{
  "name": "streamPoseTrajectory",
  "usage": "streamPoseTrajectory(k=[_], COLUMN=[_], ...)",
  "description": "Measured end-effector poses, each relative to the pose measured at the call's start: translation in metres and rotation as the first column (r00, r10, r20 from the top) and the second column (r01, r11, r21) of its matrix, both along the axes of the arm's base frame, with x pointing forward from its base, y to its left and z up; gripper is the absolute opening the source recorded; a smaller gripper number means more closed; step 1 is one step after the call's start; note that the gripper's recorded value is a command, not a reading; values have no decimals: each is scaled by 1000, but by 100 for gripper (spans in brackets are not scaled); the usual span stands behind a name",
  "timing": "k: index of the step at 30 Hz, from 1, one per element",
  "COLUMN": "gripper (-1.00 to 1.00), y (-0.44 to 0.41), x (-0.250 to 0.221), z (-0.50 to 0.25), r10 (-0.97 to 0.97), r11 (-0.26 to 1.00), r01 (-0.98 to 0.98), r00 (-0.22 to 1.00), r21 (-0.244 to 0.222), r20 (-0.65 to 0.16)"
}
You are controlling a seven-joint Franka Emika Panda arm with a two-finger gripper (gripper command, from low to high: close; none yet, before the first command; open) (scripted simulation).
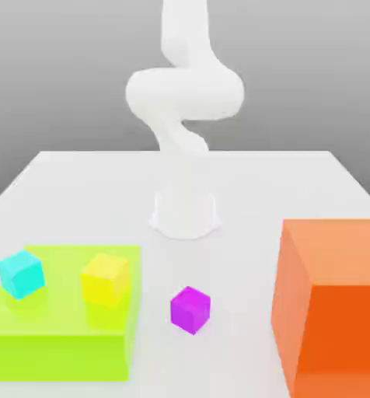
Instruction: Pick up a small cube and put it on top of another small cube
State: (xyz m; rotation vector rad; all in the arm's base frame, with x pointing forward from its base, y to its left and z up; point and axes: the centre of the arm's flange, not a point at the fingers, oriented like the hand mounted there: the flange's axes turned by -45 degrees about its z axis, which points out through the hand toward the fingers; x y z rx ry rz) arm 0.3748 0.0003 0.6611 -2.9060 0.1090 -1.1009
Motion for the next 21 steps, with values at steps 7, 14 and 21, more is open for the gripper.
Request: streamPoseTrajectory(k=[7,14,21], gripper=[0,0,0], y=[4,9,8], x=[49,23,-37], z=[-174,-351,-487], r10=[-143,-295,-409], r11=[980,917,840], r01=[174,390,542], r00=[955,807,631], r21=[101,87,-3], r20=[-258,-512,-660])
